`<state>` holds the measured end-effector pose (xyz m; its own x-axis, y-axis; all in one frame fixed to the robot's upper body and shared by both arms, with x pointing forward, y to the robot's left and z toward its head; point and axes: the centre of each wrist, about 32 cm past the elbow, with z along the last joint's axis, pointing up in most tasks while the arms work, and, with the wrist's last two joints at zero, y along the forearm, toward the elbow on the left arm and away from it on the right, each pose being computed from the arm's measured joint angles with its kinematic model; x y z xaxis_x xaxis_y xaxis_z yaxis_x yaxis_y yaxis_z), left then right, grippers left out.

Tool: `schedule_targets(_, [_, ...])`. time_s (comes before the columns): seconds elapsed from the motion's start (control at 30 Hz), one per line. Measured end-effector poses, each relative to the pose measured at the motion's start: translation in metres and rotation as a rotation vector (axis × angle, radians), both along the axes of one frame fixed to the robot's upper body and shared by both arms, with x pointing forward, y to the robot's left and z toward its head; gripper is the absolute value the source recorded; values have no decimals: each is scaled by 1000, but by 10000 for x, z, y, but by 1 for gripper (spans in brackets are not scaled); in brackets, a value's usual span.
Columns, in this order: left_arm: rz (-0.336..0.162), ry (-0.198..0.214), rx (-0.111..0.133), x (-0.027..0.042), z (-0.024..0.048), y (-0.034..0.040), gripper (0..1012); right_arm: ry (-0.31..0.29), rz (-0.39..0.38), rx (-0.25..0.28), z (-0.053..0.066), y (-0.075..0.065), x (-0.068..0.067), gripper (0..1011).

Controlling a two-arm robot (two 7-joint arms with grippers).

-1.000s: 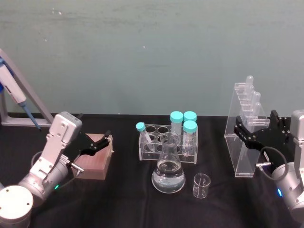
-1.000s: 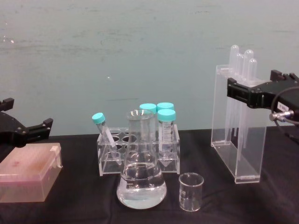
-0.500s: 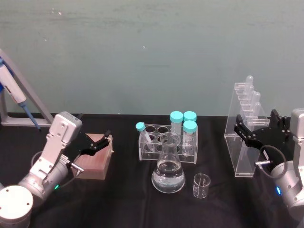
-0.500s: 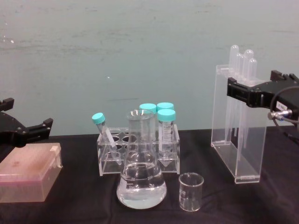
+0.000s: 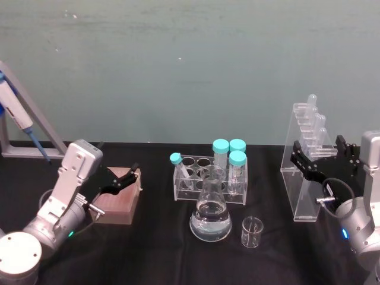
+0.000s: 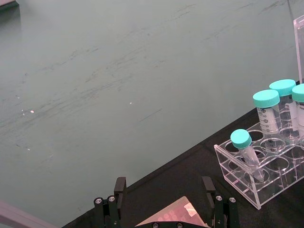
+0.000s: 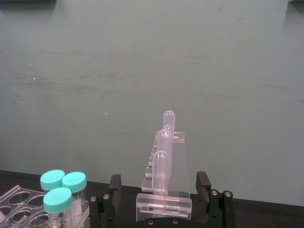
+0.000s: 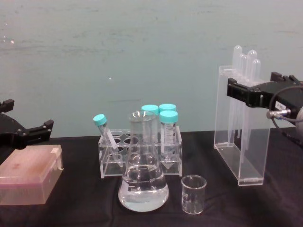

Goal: Place the experimental apparatus aside using one hand.

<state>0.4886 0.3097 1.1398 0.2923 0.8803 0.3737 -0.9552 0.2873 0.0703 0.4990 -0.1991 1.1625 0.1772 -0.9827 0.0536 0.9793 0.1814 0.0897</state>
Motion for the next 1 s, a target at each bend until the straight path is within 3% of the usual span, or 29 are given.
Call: schedule_targets(1.0, [0,0,0,0,0,0,1000,7,-1,3,2,38,71,1003])
